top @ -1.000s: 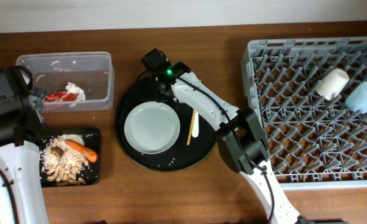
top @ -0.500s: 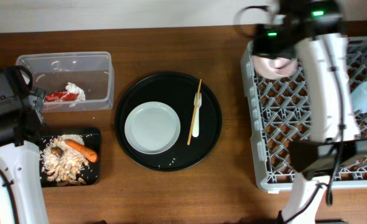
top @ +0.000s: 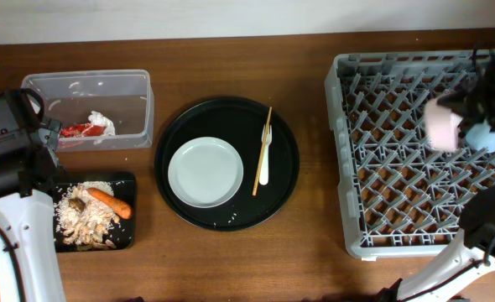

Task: Sort waste into correct bins and load items into the dishwasher rack
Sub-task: 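Carry the pink bowl to the rack and set it down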

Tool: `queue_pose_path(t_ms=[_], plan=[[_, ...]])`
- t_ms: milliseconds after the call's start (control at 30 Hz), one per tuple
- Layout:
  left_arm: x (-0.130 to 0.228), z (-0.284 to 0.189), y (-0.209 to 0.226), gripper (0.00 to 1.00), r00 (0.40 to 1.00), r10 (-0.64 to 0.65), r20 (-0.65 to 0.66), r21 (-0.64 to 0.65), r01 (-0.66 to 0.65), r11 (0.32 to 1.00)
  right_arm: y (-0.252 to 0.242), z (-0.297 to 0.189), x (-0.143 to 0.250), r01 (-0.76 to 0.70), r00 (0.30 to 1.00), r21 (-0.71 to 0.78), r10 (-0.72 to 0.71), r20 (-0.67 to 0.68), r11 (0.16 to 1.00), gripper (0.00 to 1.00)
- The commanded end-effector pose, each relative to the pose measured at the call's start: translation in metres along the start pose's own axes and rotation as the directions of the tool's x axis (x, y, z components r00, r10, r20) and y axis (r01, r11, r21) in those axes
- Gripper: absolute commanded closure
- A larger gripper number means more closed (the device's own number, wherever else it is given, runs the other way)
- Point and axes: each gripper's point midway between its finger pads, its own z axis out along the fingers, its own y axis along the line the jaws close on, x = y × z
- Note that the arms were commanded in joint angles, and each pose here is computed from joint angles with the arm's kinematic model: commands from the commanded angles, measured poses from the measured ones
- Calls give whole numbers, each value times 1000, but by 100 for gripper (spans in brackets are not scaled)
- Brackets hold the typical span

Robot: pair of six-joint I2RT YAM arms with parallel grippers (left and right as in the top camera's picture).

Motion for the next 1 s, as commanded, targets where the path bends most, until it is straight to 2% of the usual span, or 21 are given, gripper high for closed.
queue_pose_path(t_ms=[0,333,433,633,833,967], plan=[[-2,1,1,1,1000,-12,6,-6,12,1000,4,-5,6,12,1000,-224,-7,23,975,96],[-2,1,1,1,1000,-13,6,-6,13,1000,-76,-9,-4,-73,987,-262,108,120,962,96],[-2,1,1,1,1000,-13,6,-6,13,1000,-77,-8,-6,-107,983,-272,143,116,956,96],[-2,1,1,1,1000,-13,6,-6,13,1000,-49,-18,-5,-86,980,-411,150,127,908,96],[-2,1,1,1,1000,-12,6,-6,12,1000,-44,1,-2,-57,991,-363,97,92,930,96],[-2,1,1,1,1000,-13,6,-6,13,1000,-52,1,-6,-86,988,-334,124,94,939,96]])
